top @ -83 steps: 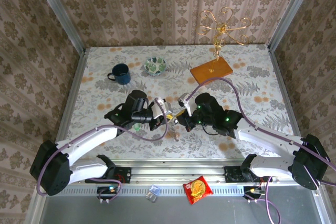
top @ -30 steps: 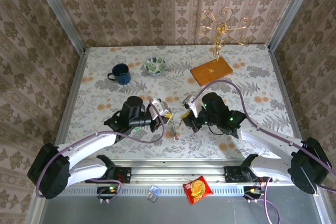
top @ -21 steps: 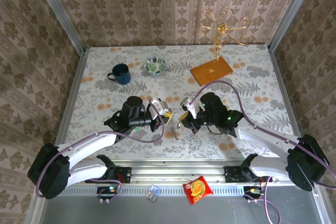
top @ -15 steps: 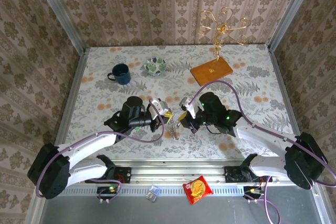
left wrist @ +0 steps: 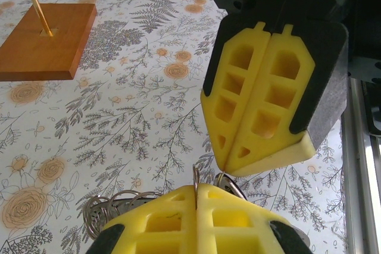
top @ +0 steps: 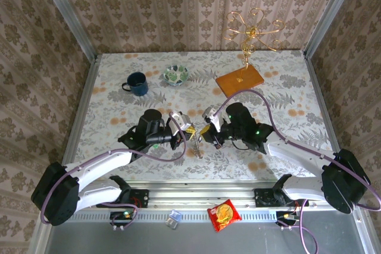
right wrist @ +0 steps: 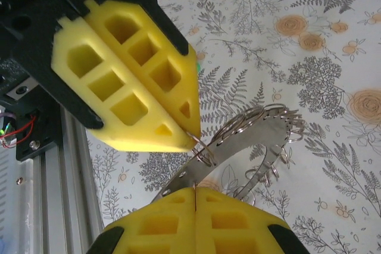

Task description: Put the keys on the keyring

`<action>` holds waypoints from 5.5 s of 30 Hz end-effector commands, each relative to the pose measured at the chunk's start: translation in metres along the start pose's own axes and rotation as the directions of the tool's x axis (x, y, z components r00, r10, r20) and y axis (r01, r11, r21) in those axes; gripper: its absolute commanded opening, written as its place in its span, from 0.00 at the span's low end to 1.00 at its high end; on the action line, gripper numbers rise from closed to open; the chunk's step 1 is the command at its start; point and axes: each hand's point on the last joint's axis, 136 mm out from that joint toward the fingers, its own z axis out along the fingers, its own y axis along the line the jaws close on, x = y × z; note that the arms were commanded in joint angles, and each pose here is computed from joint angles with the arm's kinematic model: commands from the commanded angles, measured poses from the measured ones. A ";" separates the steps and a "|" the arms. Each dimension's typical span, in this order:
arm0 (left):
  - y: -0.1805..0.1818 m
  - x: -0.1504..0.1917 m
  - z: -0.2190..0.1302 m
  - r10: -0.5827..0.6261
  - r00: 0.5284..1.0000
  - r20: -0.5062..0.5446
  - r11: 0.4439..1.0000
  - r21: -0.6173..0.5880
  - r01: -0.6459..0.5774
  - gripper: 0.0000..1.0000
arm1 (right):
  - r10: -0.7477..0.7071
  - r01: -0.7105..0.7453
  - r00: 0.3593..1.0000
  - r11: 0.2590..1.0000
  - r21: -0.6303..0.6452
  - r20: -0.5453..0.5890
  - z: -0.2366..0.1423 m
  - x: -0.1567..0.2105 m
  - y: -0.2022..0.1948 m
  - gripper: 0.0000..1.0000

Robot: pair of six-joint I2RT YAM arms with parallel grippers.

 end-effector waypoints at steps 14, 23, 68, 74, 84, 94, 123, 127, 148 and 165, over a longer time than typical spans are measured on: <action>-0.005 -0.012 0.000 0.012 0.999 0.041 1.000 0.021 -0.013 0.00 | -0.010 0.006 0.995 0.999 0.037 0.096 0.001 -0.035 -0.009 0.00; -0.004 -0.012 -0.001 0.016 0.999 0.042 1.000 0.015 -0.016 0.00 | 0.031 -0.041 0.996 0.993 0.112 0.088 -0.001 -0.032 -0.024 0.00; -0.015 -0.017 -0.004 0.080 0.984 0.160 0.994 0.058 -0.090 0.00 | -0.283 0.292 0.953 0.954 -0.074 0.104 -0.012 -0.027 -0.006 0.42; -0.023 -0.015 -0.006 0.108 0.976 0.187 0.986 0.106 -0.129 0.00 | -0.317 0.325 0.942 0.944 -0.066 0.107 -0.015 -0.025 -0.005 0.39; -0.025 -0.018 -0.008 0.140 0.969 0.206 0.980 0.109 -0.165 0.00 | -0.315 0.334 0.940 0.928 -0.164 0.129 -0.013 -0.019 0.011 0.39; -0.026 -0.020 -0.008 0.139 0.968 0.209 0.980 0.113 -0.165 0.00 | -0.318 0.332 0.941 0.932 -0.148 0.113 -0.007 -0.010 0.008 0.38; -0.020 -0.007 -0.009 0.194 0.974 0.118 0.976 0.079 -0.204 0.36 | -0.370 0.363 0.929 0.910 -0.200 0.003 -0.007 -0.006 0.016 0.00; -0.020 -0.005 -0.009 0.208 0.973 0.103 0.973 0.085 -0.217 0.38 | -0.399 0.388 0.917 0.900 -0.198 -0.019 -0.008 -0.006 0.017 0.00; -0.020 -0.004 -0.007 0.211 0.975 0.072 0.966 0.139 -0.220 0.27 | -0.490 0.465 0.868 0.859 -0.213 -0.080 -0.002 -0.013 0.026 0.00; -0.027 -0.007 -0.006 0.221 0.971 0.091 0.954 0.188 -0.235 0.00 | -0.488 0.475 0.872 0.859 -0.189 -0.025 -0.008 -0.023 0.034 0.11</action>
